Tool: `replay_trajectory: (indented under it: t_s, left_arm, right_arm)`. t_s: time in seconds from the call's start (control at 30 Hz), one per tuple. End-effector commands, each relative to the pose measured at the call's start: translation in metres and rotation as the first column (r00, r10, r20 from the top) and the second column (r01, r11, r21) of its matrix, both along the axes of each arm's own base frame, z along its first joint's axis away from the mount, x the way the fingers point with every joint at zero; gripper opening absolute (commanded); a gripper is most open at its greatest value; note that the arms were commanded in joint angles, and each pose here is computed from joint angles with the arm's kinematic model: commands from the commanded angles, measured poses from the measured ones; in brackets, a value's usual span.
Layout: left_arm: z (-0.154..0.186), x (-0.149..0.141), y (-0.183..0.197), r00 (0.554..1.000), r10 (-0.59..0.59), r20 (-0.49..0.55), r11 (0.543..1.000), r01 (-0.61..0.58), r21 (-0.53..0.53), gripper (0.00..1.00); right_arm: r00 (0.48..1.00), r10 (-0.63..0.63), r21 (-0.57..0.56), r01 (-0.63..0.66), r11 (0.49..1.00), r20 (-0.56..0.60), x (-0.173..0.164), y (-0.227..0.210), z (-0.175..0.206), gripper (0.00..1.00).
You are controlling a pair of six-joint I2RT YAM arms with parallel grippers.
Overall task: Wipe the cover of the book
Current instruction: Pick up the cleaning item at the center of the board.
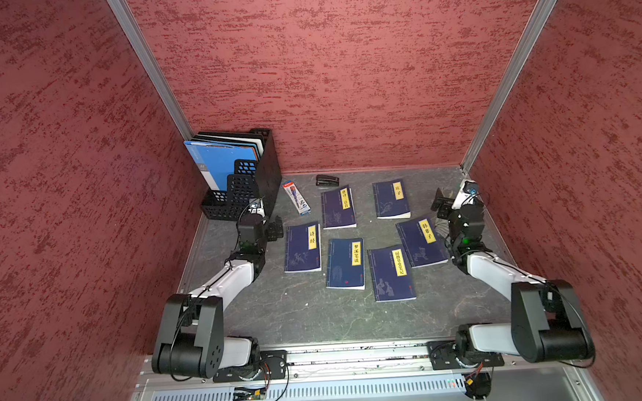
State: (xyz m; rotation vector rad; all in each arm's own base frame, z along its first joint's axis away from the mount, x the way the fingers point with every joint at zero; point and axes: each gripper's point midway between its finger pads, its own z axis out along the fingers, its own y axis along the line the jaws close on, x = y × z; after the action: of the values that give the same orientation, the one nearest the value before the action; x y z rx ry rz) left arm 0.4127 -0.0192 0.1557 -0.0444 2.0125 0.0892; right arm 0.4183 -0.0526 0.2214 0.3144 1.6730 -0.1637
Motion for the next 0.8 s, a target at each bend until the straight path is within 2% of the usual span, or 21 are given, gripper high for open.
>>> replay_trajectory:
  t_s: [0.0,0.13,0.3,0.43,0.77]
  left_arm:
    - [-0.001,-0.004,-0.002,0.998,0.000,-0.066,1.000,0.000,-0.012,1.00]
    - [0.007,-0.004,-0.004,0.996,0.005,-0.084,0.999,-0.008,-0.045,1.00]
    - [0.010,-0.006,-0.015,0.992,-0.033,-0.122,0.993,0.019,-0.114,1.00]
    - [0.009,-0.010,-0.024,0.987,-0.061,-0.146,0.986,0.037,-0.161,1.00]
    - [0.002,-0.016,-0.029,0.979,-0.070,-0.193,0.982,0.033,-0.188,1.00]
  right_arm:
    - [0.973,-0.076,0.019,0.082,0.996,-0.216,-0.010,-0.012,-0.038,0.99]
    - [0.947,-0.098,0.077,0.127,0.989,-0.306,-0.016,-0.014,-0.052,0.99]
    - [0.899,-0.143,0.046,0.177,0.983,-0.415,-0.019,-0.023,-0.072,0.99]
    - [0.868,-0.111,0.069,0.164,0.984,-0.483,-0.010,-0.020,-0.093,0.99]
    - [0.797,-0.081,0.136,0.201,0.970,-0.598,-0.007,-0.036,-0.127,0.97]
